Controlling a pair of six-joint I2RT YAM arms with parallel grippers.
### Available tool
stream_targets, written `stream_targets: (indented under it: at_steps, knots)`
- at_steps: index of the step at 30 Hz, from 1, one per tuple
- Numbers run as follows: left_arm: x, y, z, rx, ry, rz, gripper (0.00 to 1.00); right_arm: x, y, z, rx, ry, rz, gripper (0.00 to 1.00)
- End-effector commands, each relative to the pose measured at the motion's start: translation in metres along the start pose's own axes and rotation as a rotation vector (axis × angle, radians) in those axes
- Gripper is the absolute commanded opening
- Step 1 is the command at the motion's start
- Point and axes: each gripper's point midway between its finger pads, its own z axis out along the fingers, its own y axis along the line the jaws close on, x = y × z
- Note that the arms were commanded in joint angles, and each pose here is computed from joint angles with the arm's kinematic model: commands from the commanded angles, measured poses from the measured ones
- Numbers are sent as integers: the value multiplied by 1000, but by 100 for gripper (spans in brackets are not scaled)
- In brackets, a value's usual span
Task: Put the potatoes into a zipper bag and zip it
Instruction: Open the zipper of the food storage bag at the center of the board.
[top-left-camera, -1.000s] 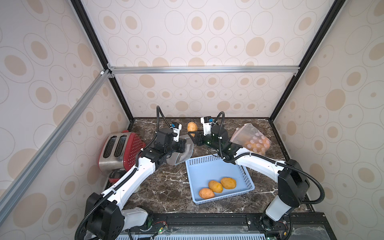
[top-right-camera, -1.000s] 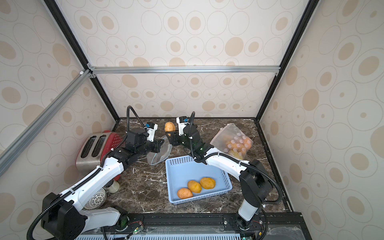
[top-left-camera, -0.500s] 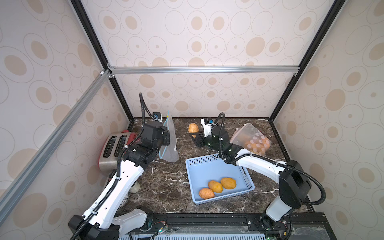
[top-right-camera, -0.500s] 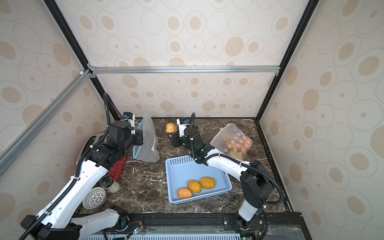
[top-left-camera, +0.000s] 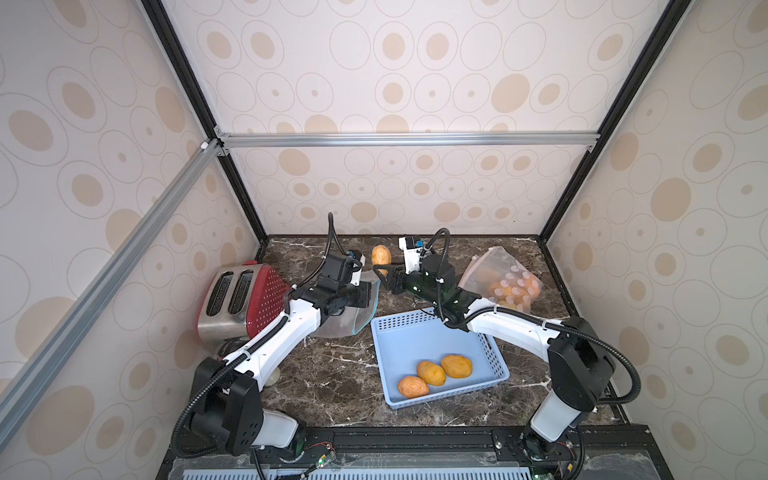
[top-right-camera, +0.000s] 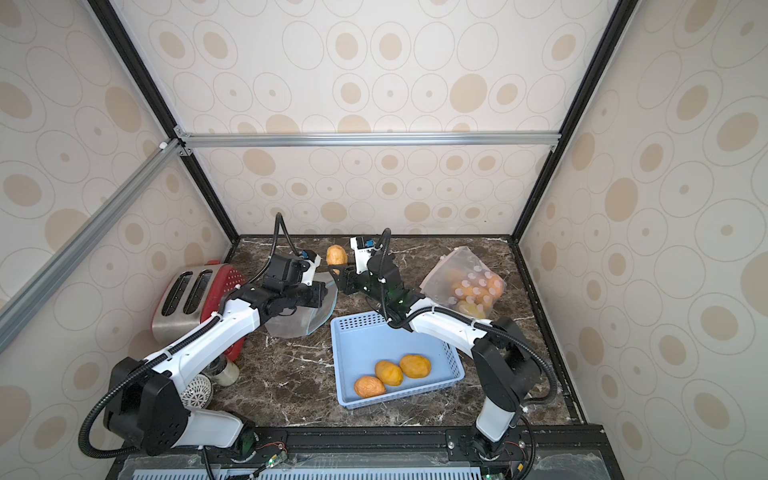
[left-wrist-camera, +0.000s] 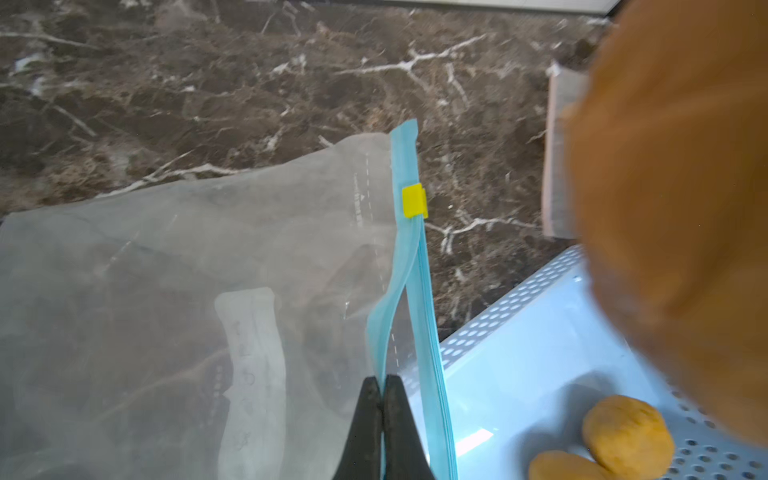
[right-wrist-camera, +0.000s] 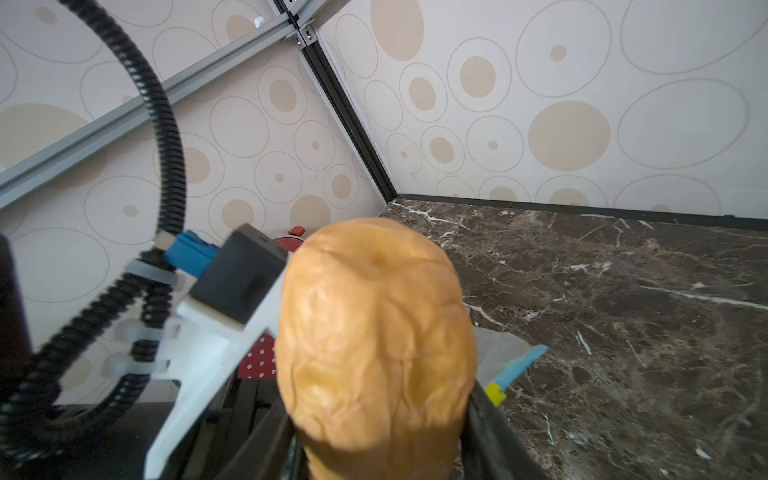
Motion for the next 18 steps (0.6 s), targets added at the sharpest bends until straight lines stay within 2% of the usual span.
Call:
stream_targets:
  at_steps: [1,7,18]
  knots:
    - [-22,-22,-9,135,-77,-49,0,1,7,9,-51,-29,58,27]
    - [-32,-28,-15,199,-133,-144,0,13,1,22,-27,-46,122,26]
    - [-54,-7,-35,153,-269,-256,0,22,-3,28,-18,-30,127,25]
